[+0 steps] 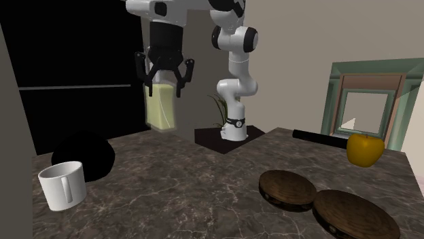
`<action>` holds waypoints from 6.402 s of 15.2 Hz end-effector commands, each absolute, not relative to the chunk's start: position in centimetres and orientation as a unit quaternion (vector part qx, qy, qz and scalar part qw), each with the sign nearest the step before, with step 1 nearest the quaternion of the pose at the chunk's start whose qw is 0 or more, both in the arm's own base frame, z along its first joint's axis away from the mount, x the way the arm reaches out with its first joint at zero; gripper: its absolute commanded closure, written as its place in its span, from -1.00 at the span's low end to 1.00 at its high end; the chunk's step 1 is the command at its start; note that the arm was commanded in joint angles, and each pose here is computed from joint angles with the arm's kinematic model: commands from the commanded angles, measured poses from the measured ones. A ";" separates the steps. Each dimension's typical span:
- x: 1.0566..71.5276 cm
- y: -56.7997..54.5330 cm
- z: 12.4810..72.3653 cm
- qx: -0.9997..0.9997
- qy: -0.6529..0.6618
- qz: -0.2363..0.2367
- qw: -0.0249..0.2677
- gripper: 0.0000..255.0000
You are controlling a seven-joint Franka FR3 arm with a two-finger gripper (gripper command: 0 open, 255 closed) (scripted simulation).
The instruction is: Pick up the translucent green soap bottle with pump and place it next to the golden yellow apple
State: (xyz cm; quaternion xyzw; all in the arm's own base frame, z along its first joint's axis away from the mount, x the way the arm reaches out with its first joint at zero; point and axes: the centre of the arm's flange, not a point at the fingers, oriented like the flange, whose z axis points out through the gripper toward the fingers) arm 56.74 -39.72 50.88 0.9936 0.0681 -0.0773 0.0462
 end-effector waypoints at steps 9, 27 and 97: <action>55.7 -28.0 53.3 0.994 0.068 -0.077 0.046 1.00; 53.6 -4.7 57.4 0.994 0.068 -0.077 0.046 1.00; 51.0 25.1 37.7 0.994 0.068 -0.077 0.046 1.00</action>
